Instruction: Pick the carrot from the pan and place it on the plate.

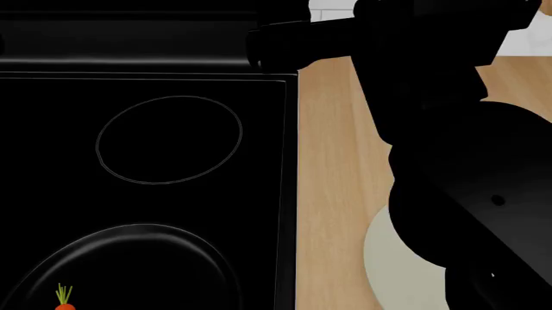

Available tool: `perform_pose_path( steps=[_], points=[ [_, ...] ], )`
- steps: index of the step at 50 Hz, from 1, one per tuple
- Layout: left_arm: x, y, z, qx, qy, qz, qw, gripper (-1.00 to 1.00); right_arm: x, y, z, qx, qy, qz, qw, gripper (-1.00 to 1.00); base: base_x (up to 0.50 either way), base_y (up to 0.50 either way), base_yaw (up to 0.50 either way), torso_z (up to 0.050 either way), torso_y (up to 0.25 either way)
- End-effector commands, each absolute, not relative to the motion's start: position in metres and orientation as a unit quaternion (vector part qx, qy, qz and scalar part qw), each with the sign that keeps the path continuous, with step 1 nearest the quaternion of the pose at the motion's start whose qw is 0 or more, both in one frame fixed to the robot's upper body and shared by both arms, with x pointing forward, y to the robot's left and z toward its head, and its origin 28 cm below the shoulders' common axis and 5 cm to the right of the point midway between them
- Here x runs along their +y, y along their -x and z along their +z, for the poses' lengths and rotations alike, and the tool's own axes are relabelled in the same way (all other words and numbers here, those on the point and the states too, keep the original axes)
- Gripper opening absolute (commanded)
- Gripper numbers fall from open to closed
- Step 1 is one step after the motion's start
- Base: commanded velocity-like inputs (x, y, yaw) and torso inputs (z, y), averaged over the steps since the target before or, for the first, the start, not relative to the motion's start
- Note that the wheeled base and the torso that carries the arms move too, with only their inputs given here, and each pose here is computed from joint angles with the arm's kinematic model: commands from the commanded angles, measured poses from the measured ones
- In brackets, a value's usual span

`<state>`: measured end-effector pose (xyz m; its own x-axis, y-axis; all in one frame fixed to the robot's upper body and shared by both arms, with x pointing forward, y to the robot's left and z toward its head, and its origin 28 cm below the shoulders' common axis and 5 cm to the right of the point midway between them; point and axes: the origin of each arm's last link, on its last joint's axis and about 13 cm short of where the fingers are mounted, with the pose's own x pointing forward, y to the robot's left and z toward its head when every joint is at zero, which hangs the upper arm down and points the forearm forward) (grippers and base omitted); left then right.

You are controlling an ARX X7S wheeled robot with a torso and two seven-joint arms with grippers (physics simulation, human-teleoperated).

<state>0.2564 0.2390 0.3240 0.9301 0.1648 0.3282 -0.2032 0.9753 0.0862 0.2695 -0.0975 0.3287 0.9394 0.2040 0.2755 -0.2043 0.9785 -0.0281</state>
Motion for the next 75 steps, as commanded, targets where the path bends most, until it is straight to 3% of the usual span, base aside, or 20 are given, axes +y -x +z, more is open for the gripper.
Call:
perform_pose_path(
  steps=[1, 35, 49, 60, 75],
  points=[
    [0.244, -0.255, 0.322, -0.157, -0.037, 0.095, 0.982, 1.0, -0.094, -0.271, 0.33, -0.143, -0.008, 0.113, 0.983, 1.0, 0.0, 0.0, 0.0, 0.0, 0.0],
    [0.242, -0.254, 0.318, -0.154, -0.051, 0.096, 0.982, 1.0, -0.096, -0.271, 0.326, -0.138, -0.009, 0.116, 0.984, 1.0, 0.0, 0.0, 0.0, 0.0, 0.0],
    [0.243, -0.255, 0.317, -0.155, -0.048, 0.094, 0.982, 1.0, -0.096, -0.273, 0.323, -0.135, -0.01, 0.116, 0.984, 1.0, 0.0, 0.0, 0.0, 0.0, -0.201],
    [0.245, -0.25, 0.316, -0.16, -0.043, 0.098, 0.981, 1.0, -0.093, -0.271, 0.322, -0.129, 0.005, 0.121, 0.984, 1.0, 0.0, 0.0, 0.0, 0.0, -0.001],
    [0.282, -0.213, 0.284, -0.117, -0.03, 0.21, 0.97, 1.0, -0.094, -0.277, 0.318, -0.113, 0.014, 0.123, 0.986, 1.0, 0.0, 0.0, 0.0, 0.0, 0.0]
  ],
)
